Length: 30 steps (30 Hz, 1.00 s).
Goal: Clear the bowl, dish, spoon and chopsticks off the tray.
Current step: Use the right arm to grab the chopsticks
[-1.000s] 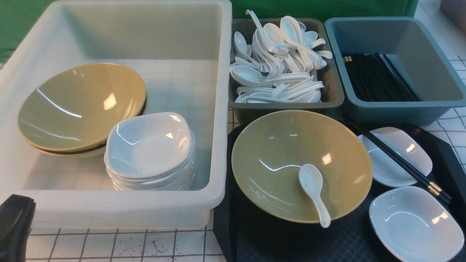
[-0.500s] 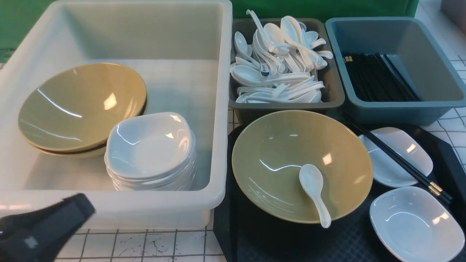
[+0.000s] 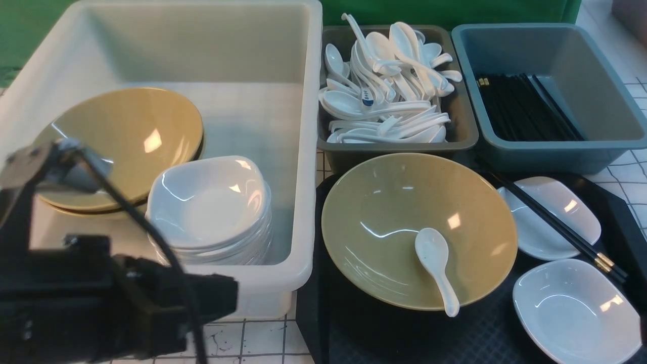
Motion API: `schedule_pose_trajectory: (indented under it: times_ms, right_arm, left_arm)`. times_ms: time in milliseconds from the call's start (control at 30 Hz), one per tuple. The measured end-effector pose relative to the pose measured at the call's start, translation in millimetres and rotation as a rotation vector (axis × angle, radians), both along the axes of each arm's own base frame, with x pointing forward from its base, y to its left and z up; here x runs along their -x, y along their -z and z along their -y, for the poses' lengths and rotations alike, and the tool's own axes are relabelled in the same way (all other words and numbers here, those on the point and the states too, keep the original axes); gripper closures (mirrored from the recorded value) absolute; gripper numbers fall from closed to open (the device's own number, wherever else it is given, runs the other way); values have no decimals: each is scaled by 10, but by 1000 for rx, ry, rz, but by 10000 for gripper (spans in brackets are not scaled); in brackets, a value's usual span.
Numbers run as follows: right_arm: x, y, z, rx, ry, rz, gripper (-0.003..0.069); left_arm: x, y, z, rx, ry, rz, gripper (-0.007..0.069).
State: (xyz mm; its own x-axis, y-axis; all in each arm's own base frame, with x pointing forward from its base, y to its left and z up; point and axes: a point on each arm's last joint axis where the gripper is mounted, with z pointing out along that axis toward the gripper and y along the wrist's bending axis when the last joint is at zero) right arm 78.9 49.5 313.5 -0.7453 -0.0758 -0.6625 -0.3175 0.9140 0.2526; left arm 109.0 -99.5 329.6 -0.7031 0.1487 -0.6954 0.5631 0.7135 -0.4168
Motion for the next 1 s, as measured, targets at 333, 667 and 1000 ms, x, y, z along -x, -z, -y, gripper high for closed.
schedule_pose_trajectory:
  times_ms: [333, 667, 1000]
  right_arm:
    - [-1149, -54, -369, 347, -230, -269, 529]
    - [-1989, 367, 103, 432, -251, -371, 470]
    - [-2432, 843, 166, 464, -250, -314, 174]
  left_arm:
    - [-76, -408, 231, 43, 99, 97, 626]
    - [85, -513, 212, 99, 199, 161, 626]
    - [162, -619, 239, 184, 266, 213, 626]
